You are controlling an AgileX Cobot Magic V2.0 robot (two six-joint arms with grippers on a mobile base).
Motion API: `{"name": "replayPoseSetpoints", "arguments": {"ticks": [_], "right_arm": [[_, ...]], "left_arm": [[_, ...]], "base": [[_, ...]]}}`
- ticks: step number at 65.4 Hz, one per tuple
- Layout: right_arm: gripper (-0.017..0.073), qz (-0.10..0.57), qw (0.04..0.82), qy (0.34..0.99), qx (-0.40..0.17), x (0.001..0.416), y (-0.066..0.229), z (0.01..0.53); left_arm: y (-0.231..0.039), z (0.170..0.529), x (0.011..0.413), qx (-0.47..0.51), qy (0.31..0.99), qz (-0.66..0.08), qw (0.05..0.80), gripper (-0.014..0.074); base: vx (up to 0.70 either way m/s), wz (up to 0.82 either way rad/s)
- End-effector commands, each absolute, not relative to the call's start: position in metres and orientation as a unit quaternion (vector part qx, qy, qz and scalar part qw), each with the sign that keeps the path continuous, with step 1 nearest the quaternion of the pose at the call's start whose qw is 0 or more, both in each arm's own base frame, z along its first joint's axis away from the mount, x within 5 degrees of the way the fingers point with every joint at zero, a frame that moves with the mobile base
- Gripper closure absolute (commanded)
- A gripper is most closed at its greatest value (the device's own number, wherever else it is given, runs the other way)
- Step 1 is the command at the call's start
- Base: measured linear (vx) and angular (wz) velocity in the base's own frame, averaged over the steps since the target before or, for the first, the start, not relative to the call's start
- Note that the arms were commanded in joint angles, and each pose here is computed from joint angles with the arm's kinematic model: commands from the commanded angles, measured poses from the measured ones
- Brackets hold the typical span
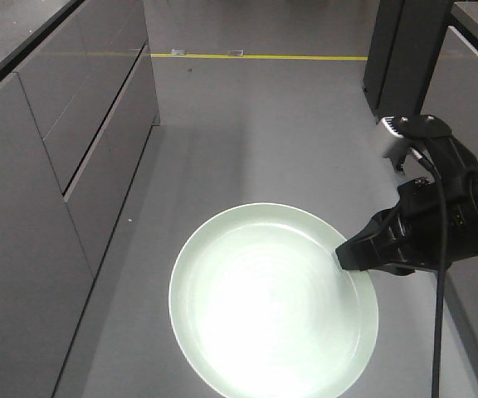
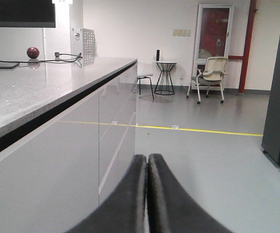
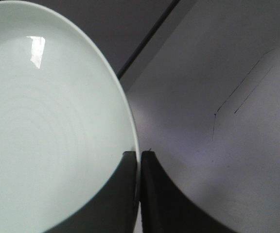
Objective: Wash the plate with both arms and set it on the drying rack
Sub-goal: 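Drive along the aisle toward the sink counter holding the plate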
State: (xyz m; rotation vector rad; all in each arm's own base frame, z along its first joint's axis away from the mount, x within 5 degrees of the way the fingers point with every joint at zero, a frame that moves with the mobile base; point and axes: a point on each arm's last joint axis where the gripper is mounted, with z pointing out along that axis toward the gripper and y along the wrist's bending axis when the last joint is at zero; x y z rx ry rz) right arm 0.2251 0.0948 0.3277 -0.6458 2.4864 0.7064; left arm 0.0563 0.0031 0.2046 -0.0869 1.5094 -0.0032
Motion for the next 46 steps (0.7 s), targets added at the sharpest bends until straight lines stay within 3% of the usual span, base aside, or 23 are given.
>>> {"name": "replayPoseSetpoints", "arguments": {"ticks": [1,46], "right_arm": [[0.0561,0.274,0.273,0.894,-0.228,0.223,0.0959,0.344],[0.0561,0.274,0.273,0.894,-0.228,0.223,0.0959,0.344]], "left_arm": [[0.003,0.2197,0.053,-0.04,0.642,-0.006,0.766,0.06],[0.003,0.2197,0.053,-0.04,0.642,-0.006,0.766,0.06]], "base": [[0.17,-0.02],[0.17,-0.04]]}}
